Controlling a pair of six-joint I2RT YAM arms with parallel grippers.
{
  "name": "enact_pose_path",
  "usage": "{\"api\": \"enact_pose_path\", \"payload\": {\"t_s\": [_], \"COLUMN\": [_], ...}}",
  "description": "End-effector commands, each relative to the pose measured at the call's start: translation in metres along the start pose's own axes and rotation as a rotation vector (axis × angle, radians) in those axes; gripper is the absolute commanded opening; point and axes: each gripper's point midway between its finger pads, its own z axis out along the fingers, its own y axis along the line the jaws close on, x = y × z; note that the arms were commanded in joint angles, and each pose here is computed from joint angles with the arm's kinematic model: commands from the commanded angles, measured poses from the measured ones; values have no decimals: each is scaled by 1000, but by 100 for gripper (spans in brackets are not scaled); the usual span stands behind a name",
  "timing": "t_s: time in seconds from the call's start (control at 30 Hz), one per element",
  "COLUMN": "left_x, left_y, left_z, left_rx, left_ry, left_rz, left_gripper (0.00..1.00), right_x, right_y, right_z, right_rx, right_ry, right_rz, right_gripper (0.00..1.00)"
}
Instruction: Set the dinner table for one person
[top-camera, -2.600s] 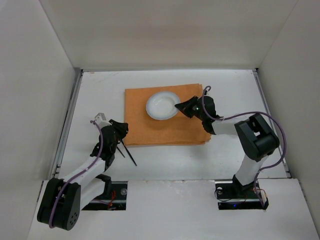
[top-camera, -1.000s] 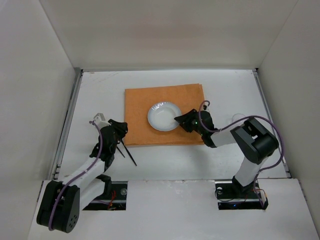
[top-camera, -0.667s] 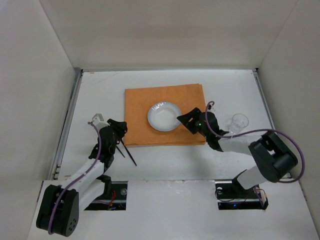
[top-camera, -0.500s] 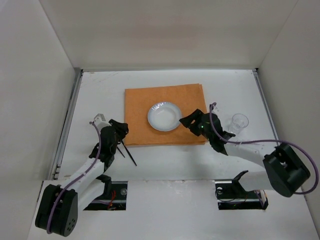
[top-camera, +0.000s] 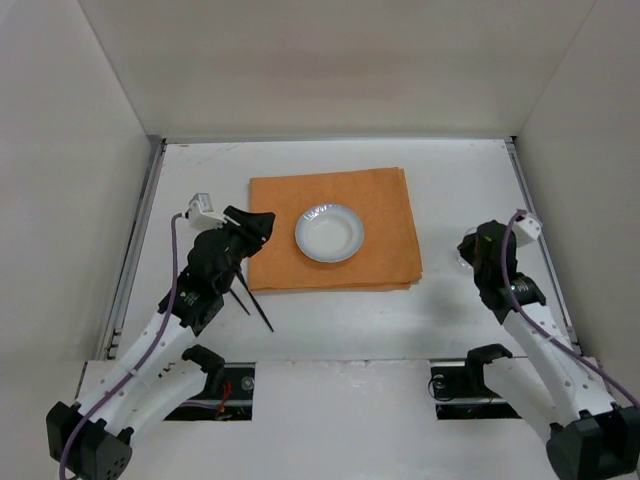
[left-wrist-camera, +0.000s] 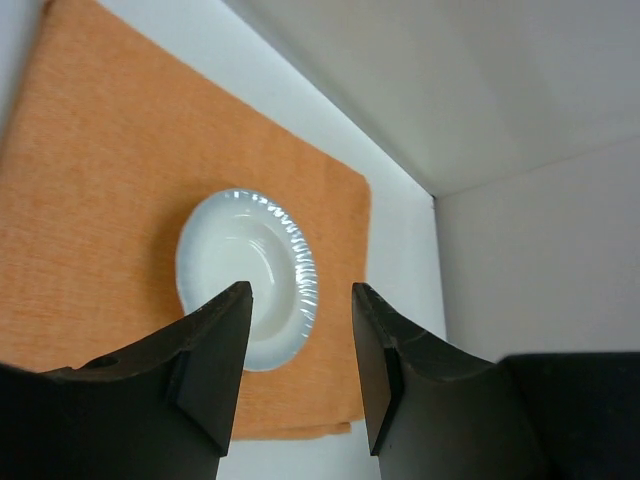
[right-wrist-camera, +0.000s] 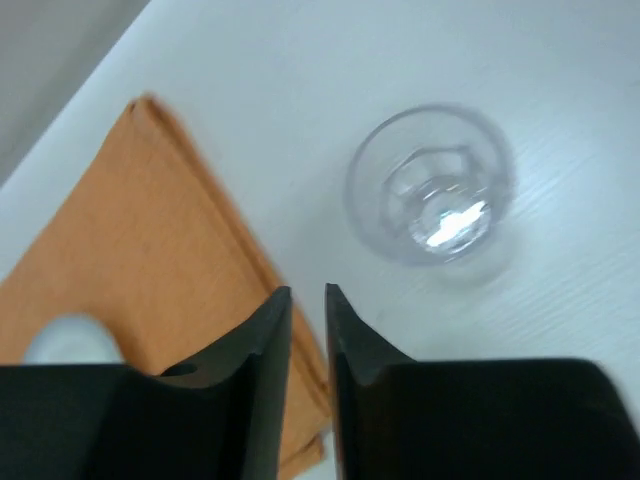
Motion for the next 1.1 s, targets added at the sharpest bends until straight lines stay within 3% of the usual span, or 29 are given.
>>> {"api": "enact_pose_path", "payload": {"t_s": [0.0, 0.1, 0.27, 0.5, 0.8, 0.9, 1.07], "left_x": [2, -8, -20, -16, 24, 29, 27], "left_y": [-21, -36, -59, -59, 28, 65, 90], "left_z": [-7, -10, -11, -1, 12, 15, 20], "left_rx": [29, 65, 109, 116, -9, -61, -86], "left_ry": [39, 16, 5, 11, 28, 5, -25], "left_rz": [-26, -56, -71, -71, 11, 27, 56], "left_gripper": [42, 42, 43, 44, 44, 44, 44], "right_x": [-35, -46, -58, -42, -24, -17, -14], "right_y": [-42, -63, -81, -89, -100, -100, -93], "right_z": [2, 17, 24, 42, 55, 59, 72], "right_rx": [173, 268, 337, 367, 375, 365, 341], "right_ry": [-96, -124, -168, -138, -104, -80, -59], "right_rz": [-37, -9, 15, 11, 6, 8, 38], "right_gripper": [33, 51, 58, 59, 58, 52, 37]}}
